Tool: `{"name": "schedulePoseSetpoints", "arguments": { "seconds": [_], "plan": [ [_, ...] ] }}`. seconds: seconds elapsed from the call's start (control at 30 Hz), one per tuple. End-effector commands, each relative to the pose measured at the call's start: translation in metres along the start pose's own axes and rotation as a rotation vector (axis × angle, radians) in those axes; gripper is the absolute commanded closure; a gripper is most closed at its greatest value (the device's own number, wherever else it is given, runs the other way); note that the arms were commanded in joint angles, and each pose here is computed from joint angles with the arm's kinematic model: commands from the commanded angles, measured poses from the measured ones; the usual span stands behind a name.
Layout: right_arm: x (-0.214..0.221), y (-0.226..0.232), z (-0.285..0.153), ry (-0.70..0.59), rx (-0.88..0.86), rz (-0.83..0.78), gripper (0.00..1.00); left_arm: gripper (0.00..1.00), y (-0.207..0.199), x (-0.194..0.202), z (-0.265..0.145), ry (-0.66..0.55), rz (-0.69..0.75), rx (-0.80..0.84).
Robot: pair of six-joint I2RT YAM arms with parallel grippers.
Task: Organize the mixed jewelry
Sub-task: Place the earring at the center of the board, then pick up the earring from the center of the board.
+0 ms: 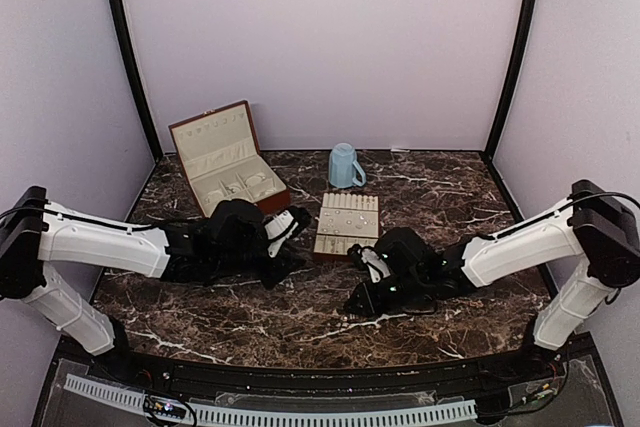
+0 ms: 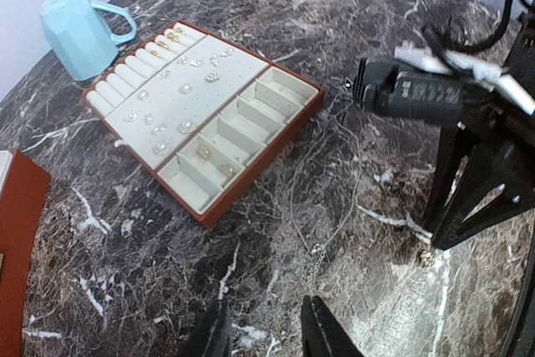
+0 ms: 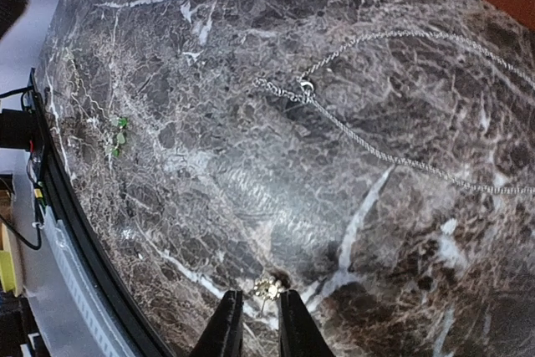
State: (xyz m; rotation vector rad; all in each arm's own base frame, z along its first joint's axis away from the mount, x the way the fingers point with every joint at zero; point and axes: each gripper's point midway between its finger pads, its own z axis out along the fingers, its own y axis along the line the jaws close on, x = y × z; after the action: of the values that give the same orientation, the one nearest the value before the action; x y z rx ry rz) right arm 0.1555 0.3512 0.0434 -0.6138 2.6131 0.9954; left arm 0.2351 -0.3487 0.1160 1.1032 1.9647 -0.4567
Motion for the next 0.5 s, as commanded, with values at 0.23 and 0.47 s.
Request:
{"name": "schedulePoseSetpoints", "arguments": {
  "seconds": [0.23, 0.47],
  "plan": [
    [-0.002, -0.018, 0.016, 0.065, 0.137, -0.133, 0.9, 0.68, 0.008, -0.025, -0.024, -0.137, -0.232, 0.008],
    [0.008, -0.014, 0.018, 0.088, 0.122, -0.128, 0.92, 0.68, 0.011, -0.024, -0.024, -0.136, -0.239, -0.004]
  ]
}}
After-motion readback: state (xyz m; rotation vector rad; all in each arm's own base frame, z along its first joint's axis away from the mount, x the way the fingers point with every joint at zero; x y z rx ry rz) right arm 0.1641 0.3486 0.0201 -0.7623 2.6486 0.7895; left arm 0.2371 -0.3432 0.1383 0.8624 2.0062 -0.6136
